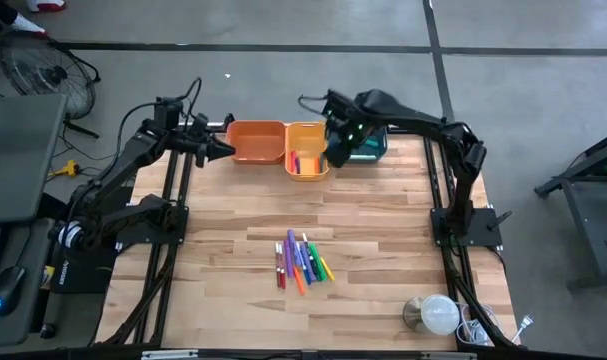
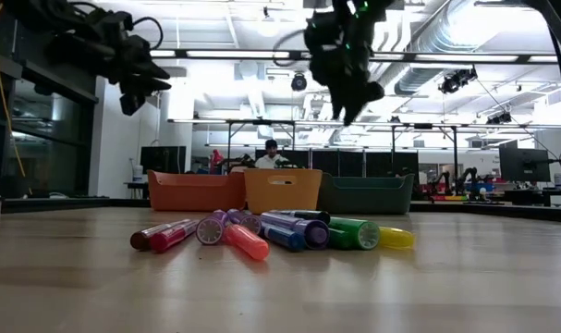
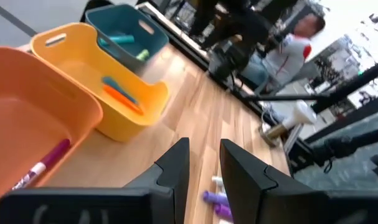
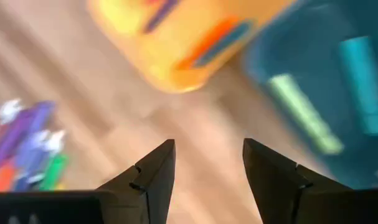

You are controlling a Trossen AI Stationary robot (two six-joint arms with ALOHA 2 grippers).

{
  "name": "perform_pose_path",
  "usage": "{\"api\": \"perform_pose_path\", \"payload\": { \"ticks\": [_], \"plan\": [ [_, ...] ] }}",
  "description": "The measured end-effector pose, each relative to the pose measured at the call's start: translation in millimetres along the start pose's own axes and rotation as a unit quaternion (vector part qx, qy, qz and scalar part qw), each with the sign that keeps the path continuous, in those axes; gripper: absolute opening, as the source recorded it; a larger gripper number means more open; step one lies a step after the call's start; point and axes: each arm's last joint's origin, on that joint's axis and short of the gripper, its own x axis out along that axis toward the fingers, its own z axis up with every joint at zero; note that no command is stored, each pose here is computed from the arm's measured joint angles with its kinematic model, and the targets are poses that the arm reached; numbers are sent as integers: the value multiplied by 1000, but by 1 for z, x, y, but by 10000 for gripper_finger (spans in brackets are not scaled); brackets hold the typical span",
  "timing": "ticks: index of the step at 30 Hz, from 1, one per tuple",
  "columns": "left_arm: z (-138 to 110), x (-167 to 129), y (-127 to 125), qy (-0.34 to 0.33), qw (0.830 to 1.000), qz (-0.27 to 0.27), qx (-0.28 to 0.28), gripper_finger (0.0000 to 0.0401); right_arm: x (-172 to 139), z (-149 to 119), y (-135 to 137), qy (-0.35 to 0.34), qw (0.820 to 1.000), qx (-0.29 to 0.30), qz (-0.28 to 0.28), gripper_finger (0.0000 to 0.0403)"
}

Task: Pick & Place Markers
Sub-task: Put the yellow pen into the yellow bin

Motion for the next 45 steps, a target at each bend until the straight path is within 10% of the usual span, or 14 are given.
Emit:
{"api": "perform_pose_path", "payload": {
  "ticks": [13, 45],
  "plan": [
    [-13, -18, -33, -2, 999, -15, 38, 88, 38, -77, 108, 90, 994, -40, -42, 177],
    [-30, -50, -84, -84, 995, 54, -2, 88, 127, -202, 193, 28, 999, -21, 21, 177]
  ]
}}
